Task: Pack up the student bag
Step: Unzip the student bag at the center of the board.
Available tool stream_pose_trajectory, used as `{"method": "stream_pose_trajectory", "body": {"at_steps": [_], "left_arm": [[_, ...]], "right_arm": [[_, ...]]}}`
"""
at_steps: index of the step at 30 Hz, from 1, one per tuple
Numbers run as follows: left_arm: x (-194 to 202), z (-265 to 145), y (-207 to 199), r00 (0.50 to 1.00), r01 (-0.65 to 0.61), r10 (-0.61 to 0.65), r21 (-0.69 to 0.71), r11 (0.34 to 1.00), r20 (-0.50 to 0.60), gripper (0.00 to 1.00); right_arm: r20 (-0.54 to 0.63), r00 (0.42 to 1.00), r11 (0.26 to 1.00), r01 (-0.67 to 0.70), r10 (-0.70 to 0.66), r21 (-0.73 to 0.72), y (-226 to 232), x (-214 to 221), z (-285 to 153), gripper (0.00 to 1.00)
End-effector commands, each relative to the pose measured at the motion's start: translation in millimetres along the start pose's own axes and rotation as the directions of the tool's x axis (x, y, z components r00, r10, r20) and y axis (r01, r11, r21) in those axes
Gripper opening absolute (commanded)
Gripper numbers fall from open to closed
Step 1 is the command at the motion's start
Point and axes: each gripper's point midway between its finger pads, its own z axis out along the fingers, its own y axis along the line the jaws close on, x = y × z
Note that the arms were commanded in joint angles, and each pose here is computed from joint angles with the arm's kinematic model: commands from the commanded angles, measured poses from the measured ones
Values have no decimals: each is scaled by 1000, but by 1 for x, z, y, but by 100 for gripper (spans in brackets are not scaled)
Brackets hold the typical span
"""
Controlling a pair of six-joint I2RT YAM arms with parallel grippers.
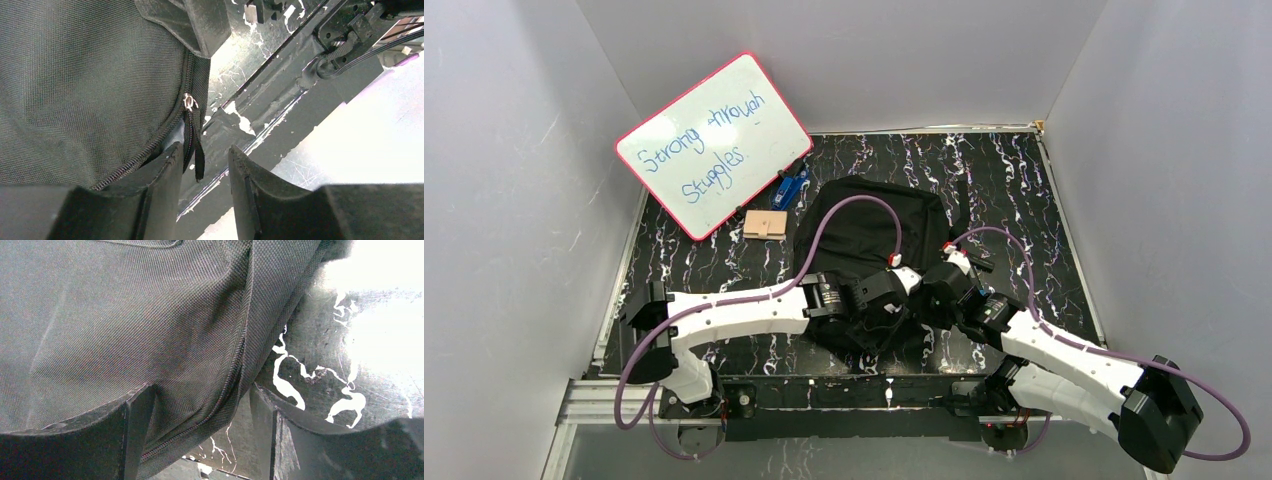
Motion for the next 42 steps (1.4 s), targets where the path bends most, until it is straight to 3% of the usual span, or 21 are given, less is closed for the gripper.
{"method": "stream_pose_trajectory", "body": {"at_steps": [1, 7, 16, 25, 30, 36, 42], "left_arm": [[-4, -7, -6, 999, -37, 37, 3, 999, 8, 35], [3, -2, -4, 997, -70, 70, -17, 997, -11, 28], [0, -7, 10, 995, -95, 95, -86, 992, 1, 0], [-24, -35, 29, 986, -52, 79, -182, 982, 147, 0], [-25, -42, 31, 981, -54, 84, -175, 983, 174, 0], [-22, -42, 27, 982, -70, 93, -146, 987, 162, 0], [-20, -41, 20, 982, -89, 105, -106, 990, 157, 0]], "right_arm": [[19, 1000, 999, -21, 22, -25, 3, -3, 1, 78], [18, 1000, 1000, -19, 19, -25, 3, -3, 0, 78], [17, 1000, 1000, -20, 21, -22, 3, -3, 1, 78], [54, 995, 996, -87, 87, 7, -6, -7, -7, 78], [76, 982, 984, -170, 174, -62, 0, -10, -19, 78], [-45, 948, 941, -319, 316, -114, 9, 11, -32, 81], [-141, 878, 860, -477, 457, -181, 25, 21, -30, 83]]}}
